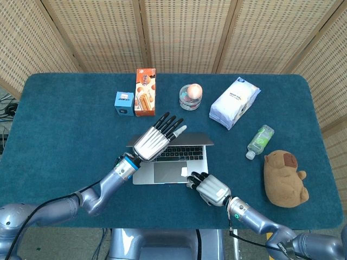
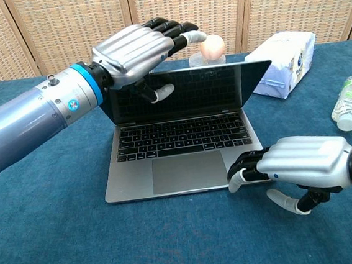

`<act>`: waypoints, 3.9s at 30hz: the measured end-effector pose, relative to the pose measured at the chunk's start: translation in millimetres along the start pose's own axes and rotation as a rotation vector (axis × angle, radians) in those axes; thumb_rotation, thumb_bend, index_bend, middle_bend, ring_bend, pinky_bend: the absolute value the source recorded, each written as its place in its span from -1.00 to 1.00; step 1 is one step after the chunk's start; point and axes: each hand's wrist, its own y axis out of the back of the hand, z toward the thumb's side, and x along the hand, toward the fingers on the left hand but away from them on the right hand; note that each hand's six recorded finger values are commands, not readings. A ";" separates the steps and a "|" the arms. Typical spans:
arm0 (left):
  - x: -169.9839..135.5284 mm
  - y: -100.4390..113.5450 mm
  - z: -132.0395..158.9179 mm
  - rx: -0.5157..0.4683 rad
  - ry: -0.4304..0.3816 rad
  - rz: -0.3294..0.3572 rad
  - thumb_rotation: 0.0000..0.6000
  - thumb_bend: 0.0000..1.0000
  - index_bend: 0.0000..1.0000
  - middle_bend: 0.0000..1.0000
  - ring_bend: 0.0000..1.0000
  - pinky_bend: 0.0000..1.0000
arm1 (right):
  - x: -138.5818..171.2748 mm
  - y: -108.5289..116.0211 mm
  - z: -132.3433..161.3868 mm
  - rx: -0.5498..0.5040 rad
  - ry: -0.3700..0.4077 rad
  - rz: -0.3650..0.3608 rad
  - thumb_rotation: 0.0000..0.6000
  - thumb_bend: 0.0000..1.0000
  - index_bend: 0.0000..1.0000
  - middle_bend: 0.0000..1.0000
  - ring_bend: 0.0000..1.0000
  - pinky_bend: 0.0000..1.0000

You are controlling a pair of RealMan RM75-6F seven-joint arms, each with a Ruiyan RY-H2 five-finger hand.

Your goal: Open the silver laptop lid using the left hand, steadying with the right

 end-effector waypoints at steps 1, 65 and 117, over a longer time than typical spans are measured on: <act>2.0 0.4 -1.9 -0.001 0.006 0.001 1.00 -0.12 -1.00 -1.00 -1.00 -1.00 | -0.4 -0.1 0.5 -0.001 0.003 0.000 1.00 0.55 -0.62 -0.73 -0.92 -0.61; 62.3 9.2 -71.7 0.088 0.265 -0.019 1.00 -0.12 -1.00 -1.00 -1.00 -1.00 | -0.7 5.3 -2.2 -0.018 0.027 -0.012 1.00 0.55 -0.62 -0.73 -0.92 -0.61; -251.2 69.4 -189.4 -0.410 0.564 0.092 1.00 -1.00 -1.00 -1.00 -1.00 -1.00 | 192.6 57.0 -150.1 -0.292 -0.510 -0.649 1.00 -1.00 -0.95 -1.00 -1.00 -0.99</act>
